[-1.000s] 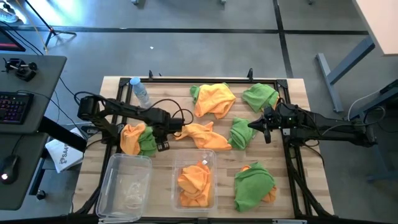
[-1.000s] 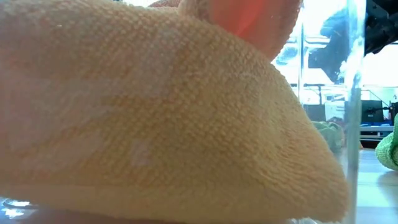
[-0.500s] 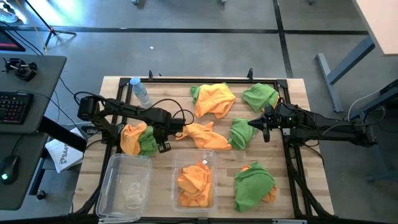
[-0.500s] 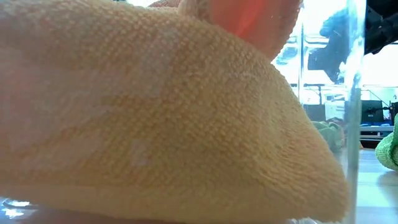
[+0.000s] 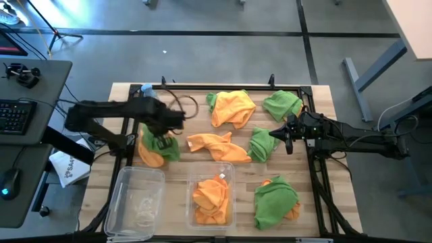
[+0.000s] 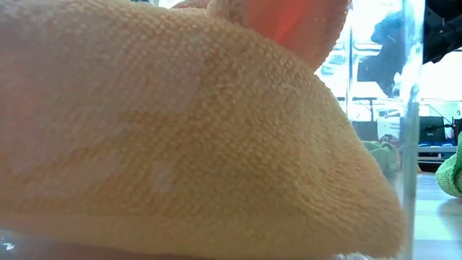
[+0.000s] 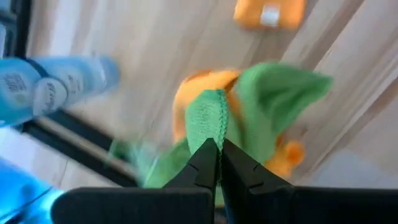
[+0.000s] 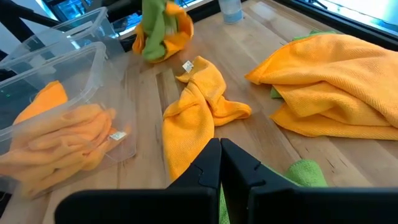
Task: Sort microfiber towel by color & place in baskets
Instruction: Put the green towel into the left transparent bin
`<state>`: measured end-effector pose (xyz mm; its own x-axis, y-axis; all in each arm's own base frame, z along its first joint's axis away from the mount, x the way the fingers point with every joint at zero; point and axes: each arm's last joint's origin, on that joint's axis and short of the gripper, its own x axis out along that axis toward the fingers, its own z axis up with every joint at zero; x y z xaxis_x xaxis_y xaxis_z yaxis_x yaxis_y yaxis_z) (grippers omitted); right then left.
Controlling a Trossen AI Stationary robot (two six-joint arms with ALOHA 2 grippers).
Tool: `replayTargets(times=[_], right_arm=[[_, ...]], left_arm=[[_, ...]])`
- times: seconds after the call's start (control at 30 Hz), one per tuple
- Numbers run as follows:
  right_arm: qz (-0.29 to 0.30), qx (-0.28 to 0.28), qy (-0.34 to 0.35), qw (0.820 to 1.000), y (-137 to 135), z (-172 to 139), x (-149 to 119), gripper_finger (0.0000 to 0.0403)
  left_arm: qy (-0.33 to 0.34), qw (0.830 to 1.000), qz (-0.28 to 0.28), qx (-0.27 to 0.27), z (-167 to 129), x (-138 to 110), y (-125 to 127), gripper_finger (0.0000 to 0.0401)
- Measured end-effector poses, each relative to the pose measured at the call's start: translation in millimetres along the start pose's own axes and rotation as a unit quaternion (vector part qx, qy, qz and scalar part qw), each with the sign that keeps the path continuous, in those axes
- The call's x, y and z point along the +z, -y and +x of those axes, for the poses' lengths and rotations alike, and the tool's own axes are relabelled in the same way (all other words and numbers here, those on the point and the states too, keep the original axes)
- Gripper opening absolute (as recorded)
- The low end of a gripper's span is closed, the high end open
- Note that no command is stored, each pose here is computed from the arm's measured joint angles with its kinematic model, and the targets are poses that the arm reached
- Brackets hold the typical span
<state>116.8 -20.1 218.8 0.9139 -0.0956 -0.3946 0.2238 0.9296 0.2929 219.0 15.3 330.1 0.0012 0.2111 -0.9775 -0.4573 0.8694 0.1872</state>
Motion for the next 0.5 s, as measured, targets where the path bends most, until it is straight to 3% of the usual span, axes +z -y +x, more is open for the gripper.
replayTargets(times=[0.23,0.5], right_arm=[[-0.001,0.000,-0.001,1.000,0,0,0,0.0000],[-0.001,0.000,0.000,1.000,0,0,0,0.0000]], left_arm=[[0.110,0.988,-0.104,-0.015,-37,-41,-29,0.0000],[0.196,0.972,-0.123,-0.027,-59,-81,-50,0.0000]])
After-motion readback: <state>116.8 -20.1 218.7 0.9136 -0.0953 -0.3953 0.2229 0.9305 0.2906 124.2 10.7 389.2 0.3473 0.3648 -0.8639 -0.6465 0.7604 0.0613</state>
